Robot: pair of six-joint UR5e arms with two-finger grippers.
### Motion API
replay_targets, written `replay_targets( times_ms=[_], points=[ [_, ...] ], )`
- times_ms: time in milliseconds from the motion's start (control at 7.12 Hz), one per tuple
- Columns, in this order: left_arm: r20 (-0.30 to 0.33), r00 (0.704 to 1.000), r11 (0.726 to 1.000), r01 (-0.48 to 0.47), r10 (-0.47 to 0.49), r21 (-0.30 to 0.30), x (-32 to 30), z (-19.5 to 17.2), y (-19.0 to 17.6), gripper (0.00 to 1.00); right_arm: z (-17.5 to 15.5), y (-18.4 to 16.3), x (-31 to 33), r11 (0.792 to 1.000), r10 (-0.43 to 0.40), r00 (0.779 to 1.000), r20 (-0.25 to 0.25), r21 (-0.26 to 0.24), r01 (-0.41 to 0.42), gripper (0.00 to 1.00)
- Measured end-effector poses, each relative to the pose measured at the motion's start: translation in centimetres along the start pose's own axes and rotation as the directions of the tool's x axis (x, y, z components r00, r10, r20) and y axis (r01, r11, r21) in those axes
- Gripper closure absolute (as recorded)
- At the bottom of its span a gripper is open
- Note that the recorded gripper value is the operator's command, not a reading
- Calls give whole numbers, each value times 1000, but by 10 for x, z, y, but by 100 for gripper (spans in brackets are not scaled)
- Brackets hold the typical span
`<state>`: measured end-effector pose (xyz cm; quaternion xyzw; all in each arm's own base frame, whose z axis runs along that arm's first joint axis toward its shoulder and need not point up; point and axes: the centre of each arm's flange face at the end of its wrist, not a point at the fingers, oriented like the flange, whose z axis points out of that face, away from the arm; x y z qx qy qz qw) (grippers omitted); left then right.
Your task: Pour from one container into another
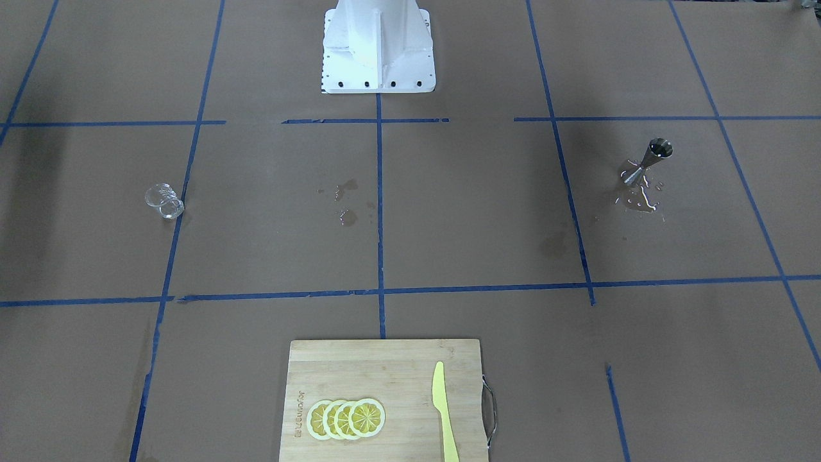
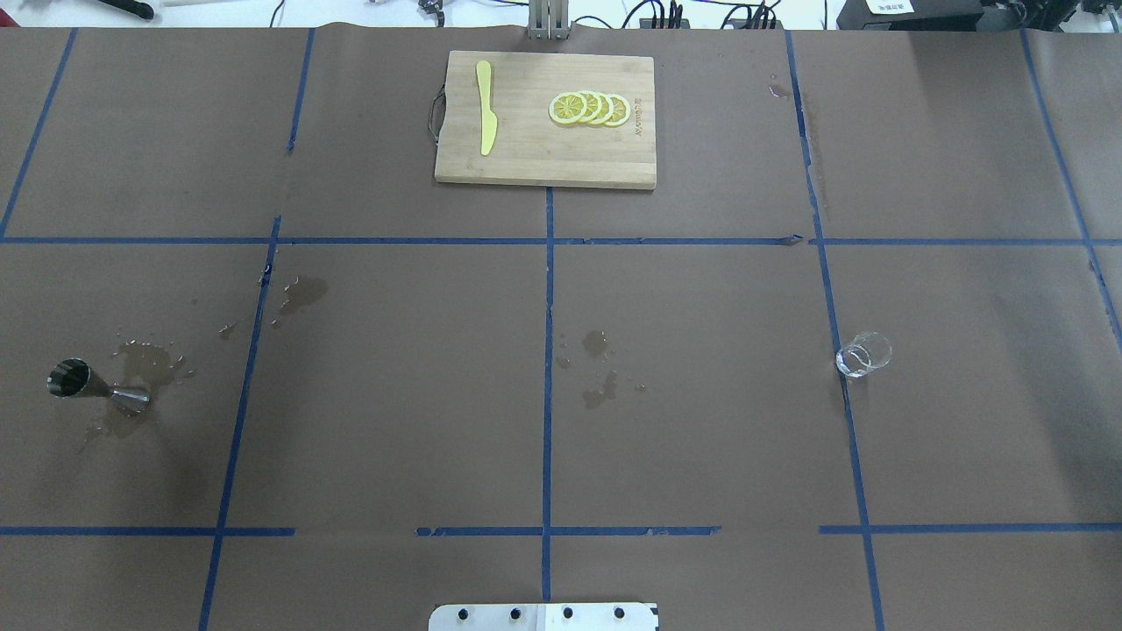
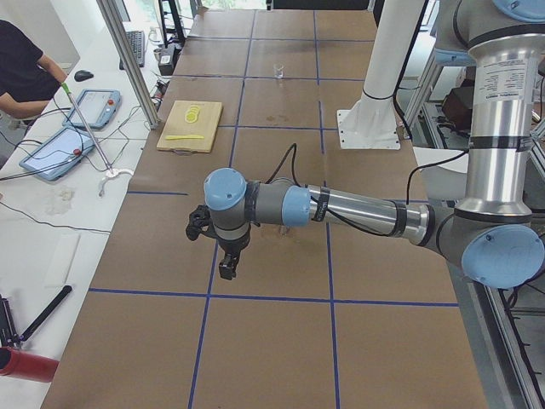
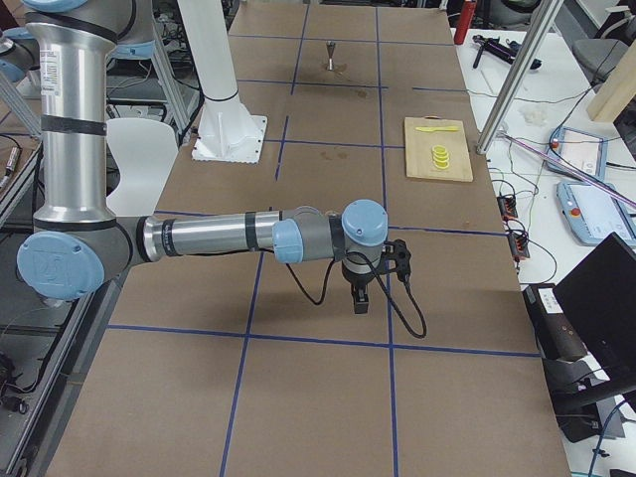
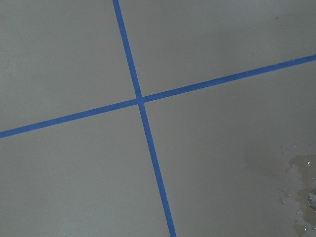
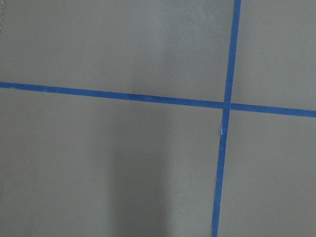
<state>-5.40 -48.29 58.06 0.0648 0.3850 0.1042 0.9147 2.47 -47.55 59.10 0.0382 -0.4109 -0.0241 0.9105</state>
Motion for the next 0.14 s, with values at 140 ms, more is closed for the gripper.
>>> replay_targets(
  times_ms=[140],
  points=[
    [0,1000,1000,0,0,1,0,0,0,0,0,0,0,999,52,999,-1,1,-52,0]
  ],
)
